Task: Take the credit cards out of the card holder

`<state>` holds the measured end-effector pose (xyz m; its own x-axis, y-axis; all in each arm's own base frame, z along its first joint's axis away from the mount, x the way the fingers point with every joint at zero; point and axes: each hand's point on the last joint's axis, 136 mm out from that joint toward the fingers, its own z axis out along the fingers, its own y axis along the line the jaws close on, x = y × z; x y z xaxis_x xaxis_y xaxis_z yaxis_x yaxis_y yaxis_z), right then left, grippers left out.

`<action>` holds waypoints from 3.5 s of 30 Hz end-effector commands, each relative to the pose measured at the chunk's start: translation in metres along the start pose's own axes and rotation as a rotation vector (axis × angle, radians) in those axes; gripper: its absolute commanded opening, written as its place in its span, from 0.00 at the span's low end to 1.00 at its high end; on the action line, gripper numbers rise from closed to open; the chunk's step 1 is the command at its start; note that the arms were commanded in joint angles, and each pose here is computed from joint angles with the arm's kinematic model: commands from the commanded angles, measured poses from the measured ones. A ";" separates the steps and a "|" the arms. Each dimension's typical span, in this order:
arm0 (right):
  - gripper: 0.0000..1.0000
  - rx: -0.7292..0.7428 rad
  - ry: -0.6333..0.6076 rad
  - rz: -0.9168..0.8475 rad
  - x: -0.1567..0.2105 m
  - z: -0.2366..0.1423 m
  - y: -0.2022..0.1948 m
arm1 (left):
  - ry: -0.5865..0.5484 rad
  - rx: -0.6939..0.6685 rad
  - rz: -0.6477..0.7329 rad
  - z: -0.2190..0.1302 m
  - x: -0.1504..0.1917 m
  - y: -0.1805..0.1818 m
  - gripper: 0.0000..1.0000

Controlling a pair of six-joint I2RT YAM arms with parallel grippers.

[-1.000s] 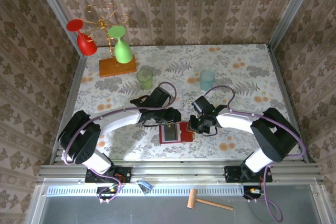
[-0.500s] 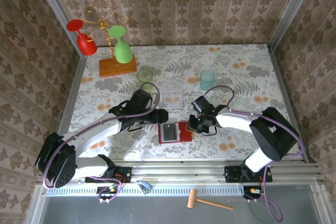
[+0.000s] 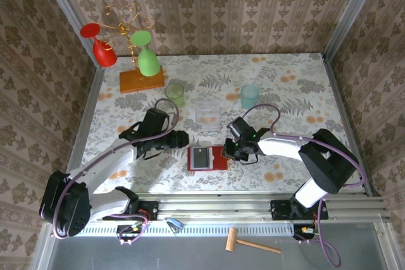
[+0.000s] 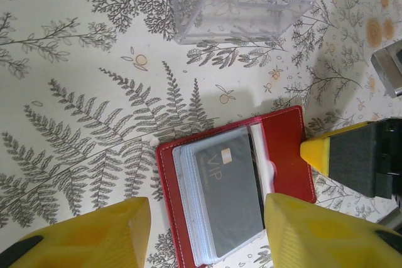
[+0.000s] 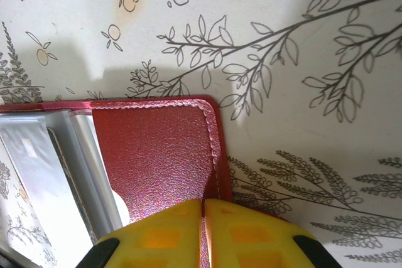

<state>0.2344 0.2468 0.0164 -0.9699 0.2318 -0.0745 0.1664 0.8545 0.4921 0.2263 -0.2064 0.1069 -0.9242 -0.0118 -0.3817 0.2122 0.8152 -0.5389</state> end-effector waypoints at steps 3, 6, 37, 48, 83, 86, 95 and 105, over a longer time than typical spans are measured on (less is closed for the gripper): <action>0.11 0.099 0.001 0.055 0.008 0.016 -0.024 | -0.019 0.087 -0.007 -0.007 0.003 -0.002 0.53; 0.11 0.119 -0.016 0.059 0.006 0.016 -0.029 | -0.056 0.121 0.013 -0.008 0.000 -0.004 0.44; 0.10 0.228 -0.045 -0.055 -0.010 0.004 -0.046 | 0.015 0.276 -0.050 0.060 0.024 -0.043 0.33; 0.11 0.141 -0.050 -0.058 -0.012 -0.013 -0.019 | 0.076 0.176 -0.030 0.053 0.029 -0.050 0.32; 0.18 -0.067 0.087 -0.030 -0.005 0.015 0.030 | 0.196 0.130 -0.111 0.078 0.058 -0.041 0.14; 0.17 -0.064 0.091 -0.034 -0.005 0.019 0.028 | 0.192 0.128 -0.115 0.077 0.057 -0.041 0.14; 0.17 -0.057 0.092 -0.037 -0.005 0.021 0.027 | 0.190 0.102 -0.123 0.075 0.059 -0.034 0.14; 0.17 -0.097 0.073 -0.053 -0.009 0.004 0.048 | 0.186 0.023 -0.099 0.070 0.060 -0.020 0.13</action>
<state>0.2497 0.2830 0.0222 -0.9879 0.1527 -0.0257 0.1118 0.8184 0.5636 0.1901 -0.2743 0.0451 -0.9845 0.0107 -0.1753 0.1190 0.7745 -0.6213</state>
